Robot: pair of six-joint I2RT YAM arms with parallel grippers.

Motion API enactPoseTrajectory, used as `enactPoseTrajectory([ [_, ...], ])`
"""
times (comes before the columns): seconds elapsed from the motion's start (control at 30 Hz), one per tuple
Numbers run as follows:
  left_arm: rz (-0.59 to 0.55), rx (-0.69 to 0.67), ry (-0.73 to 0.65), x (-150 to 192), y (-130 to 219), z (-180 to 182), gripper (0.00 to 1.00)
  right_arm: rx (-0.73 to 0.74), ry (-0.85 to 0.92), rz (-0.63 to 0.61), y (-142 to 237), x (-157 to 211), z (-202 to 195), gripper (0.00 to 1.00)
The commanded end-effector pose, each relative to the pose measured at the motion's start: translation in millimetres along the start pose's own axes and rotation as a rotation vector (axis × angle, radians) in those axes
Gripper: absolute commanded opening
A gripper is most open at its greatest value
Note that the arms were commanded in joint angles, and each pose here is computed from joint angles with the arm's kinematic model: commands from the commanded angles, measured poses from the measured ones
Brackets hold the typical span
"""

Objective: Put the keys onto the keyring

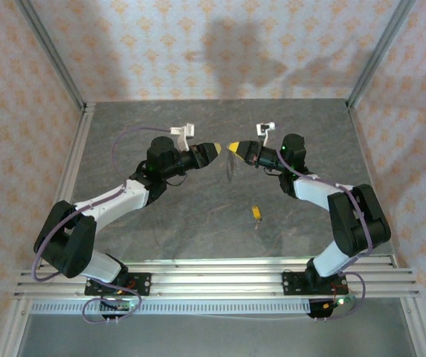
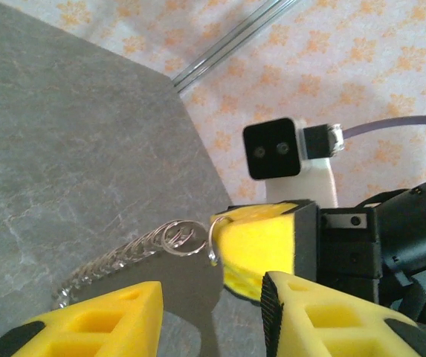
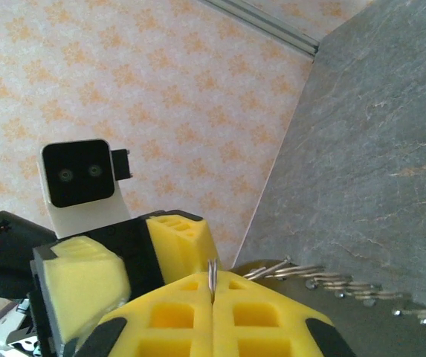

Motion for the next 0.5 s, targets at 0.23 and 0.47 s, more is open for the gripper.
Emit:
enactPoseTrajectory([
  [0.23,-0.037,0.043,-0.025,-17.2,-7.5,-12.6,0.41,-0.080,0.111,0.030,2.6,-6.6,29.9,0.00],
  [0.47,-0.030,0.072,-0.010,-20.7,-17.4,-14.0,0.41,-0.086,0.118,0.040,3.8,-4.7,32.8,0.00],
])
Point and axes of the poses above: each hand's point on the last joint's axis, 136 mm out from that joint toward the fingers, its own y axis back along the fingers, its own z axis along the line the jaws close on, x = y × z, the point moved 6 cm from there along y, back along the fingers, and after that the axes turned 1 degree about y, right-handed, at the moved point
